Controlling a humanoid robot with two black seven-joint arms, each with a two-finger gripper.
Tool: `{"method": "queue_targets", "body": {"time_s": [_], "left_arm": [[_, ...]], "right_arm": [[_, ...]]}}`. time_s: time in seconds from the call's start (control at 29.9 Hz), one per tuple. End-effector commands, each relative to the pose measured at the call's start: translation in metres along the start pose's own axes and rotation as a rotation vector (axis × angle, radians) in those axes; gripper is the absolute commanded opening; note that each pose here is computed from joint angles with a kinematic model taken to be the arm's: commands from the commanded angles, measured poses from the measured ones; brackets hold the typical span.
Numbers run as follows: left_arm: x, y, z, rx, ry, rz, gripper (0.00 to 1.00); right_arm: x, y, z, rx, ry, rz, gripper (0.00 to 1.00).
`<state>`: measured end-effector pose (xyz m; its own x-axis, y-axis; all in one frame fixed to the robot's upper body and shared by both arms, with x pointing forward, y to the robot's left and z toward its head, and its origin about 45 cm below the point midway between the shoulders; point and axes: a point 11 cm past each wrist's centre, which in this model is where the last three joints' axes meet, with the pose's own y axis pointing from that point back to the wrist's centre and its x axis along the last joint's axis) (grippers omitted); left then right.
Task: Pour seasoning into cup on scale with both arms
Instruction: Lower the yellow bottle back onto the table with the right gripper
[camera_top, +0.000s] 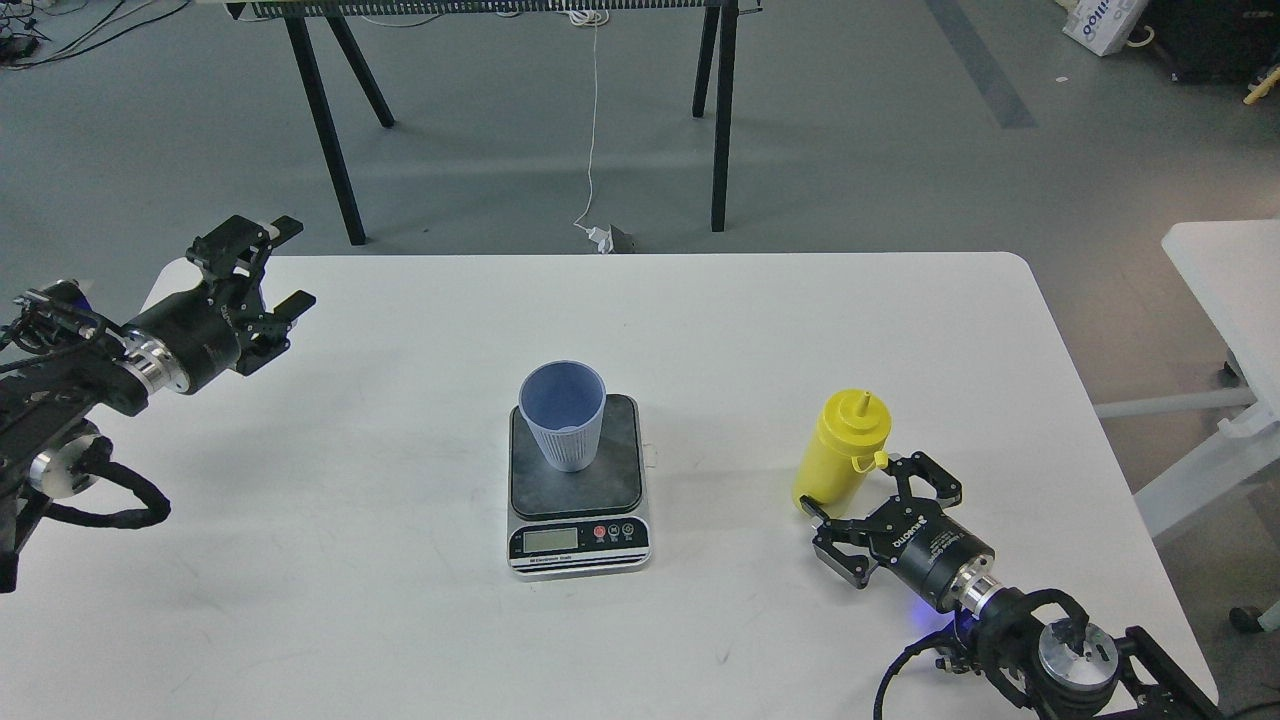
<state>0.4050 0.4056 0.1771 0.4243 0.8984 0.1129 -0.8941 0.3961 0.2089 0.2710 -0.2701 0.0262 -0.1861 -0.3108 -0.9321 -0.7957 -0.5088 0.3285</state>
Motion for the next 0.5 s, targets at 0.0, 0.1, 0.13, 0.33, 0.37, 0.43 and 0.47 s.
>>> {"method": "queue_targets", "body": {"time_s": [0.0, 0.1, 0.13, 0.33, 0.37, 0.43, 0.47], "left_arm": [[-0.001, -0.001, 0.0, 0.001, -0.002, -0.004, 0.99], [-0.002, -0.001, 0.0, 0.002, -0.002, -0.006, 0.99], [-0.002, -0.002, 0.0, 0.001, 0.0, -0.006, 0.99], [-0.003, -0.003, 0.001, -0.002, -0.001, -0.008, 0.99], [-0.003, -0.003, 0.001, -0.003, 0.0, -0.008, 0.99], [-0.003, -0.003, 0.001, -0.003, 0.001, -0.009, 0.99], [-0.003, -0.003, 0.001, -0.003, 0.001, -0.009, 0.99]], "right_arm": [[0.001, 0.003, -0.005, 0.008, 0.006, 0.005, 0.95], [0.002, 0.007, -0.011, 0.016, 0.014, 0.011, 0.95], [0.001, 0.007, -0.012, 0.017, 0.011, 0.008, 0.95], [0.002, 0.012, -0.018, 0.018, 0.026, 0.015, 0.95], [0.002, 0.013, -0.016, 0.01, 0.028, 0.016, 0.95], [-0.002, 0.012, -0.009, -0.018, 0.048, 0.005, 0.95], [-0.005, 0.014, -0.01, -0.028, 0.067, 0.0, 0.95]]}}
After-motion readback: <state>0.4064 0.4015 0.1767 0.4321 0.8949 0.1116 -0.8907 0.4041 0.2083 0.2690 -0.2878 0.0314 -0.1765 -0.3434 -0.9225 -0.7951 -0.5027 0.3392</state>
